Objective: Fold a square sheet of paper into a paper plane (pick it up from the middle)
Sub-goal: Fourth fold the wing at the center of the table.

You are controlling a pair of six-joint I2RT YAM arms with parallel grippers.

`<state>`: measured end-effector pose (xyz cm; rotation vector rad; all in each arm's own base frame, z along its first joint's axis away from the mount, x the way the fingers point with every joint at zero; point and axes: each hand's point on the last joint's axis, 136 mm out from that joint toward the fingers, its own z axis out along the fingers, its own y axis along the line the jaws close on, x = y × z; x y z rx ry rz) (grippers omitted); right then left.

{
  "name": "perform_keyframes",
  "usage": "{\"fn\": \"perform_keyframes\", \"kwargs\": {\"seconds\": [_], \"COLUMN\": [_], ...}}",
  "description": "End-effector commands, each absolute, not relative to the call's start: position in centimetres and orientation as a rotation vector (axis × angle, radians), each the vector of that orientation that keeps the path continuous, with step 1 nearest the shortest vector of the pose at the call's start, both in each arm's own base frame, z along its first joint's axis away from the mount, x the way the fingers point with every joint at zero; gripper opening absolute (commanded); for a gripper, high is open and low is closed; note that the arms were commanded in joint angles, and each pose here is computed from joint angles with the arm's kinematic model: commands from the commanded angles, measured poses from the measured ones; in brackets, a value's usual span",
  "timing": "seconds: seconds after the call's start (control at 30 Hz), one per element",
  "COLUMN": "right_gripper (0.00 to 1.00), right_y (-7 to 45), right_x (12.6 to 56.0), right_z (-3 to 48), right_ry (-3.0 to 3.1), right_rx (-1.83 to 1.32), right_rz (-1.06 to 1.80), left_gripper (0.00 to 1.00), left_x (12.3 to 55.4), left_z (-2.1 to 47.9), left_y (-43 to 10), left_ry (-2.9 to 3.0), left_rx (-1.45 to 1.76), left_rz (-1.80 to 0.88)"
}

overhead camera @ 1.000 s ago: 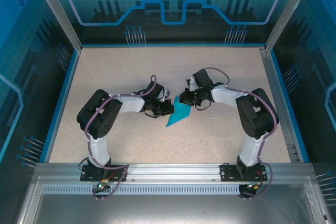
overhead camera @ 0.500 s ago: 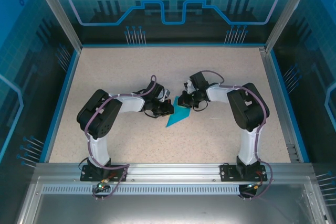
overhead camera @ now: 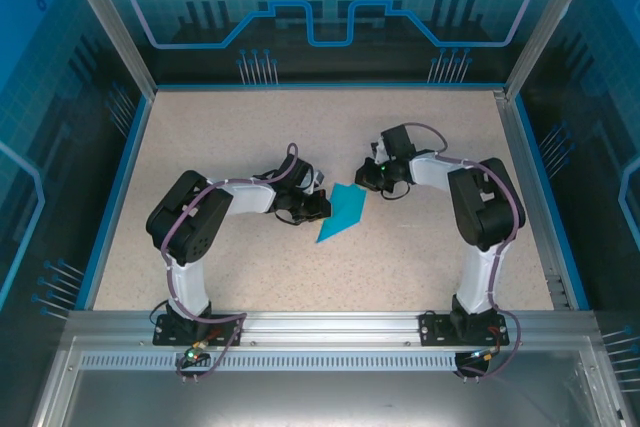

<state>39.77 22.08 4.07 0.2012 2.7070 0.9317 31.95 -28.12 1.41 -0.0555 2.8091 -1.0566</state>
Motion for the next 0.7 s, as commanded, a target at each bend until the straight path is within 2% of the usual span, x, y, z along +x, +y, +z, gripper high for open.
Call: {"fn": "perform_keyframes", "kwargs": {"seconds": [0.0,0.33,0.53,0.67], "right_gripper": [0.07,0.06,0.04,0.04], "right_y": [24.8,26.3,22.8,19.5], "right_x": [39.2,37.1,38.4,39.6], "right_z": [7.7,2.5,0.7,-0.1], "right_ry": [2.637,2.793,2.805,2.820], "right_rx": [0.033,0.019,0.185,0.310], "right_rz": [0.954,0.994,0.925,0.782], "left_gripper": [0.00,0.00,0.00,0.00], "left_x": [29.2,29.1,29.0,28.9], "left_z": [-0.9,-1.0,-1.1,-1.1], "left_y": [-26.3,-26.4,-26.4,-26.5], "left_ry": [2.963,2.970,2.974,2.976], "left_rx": [-0.087,-0.086,-0.086,-0.083], "left_rz": [-0.959,-0.951,-0.952,-0.953]}}
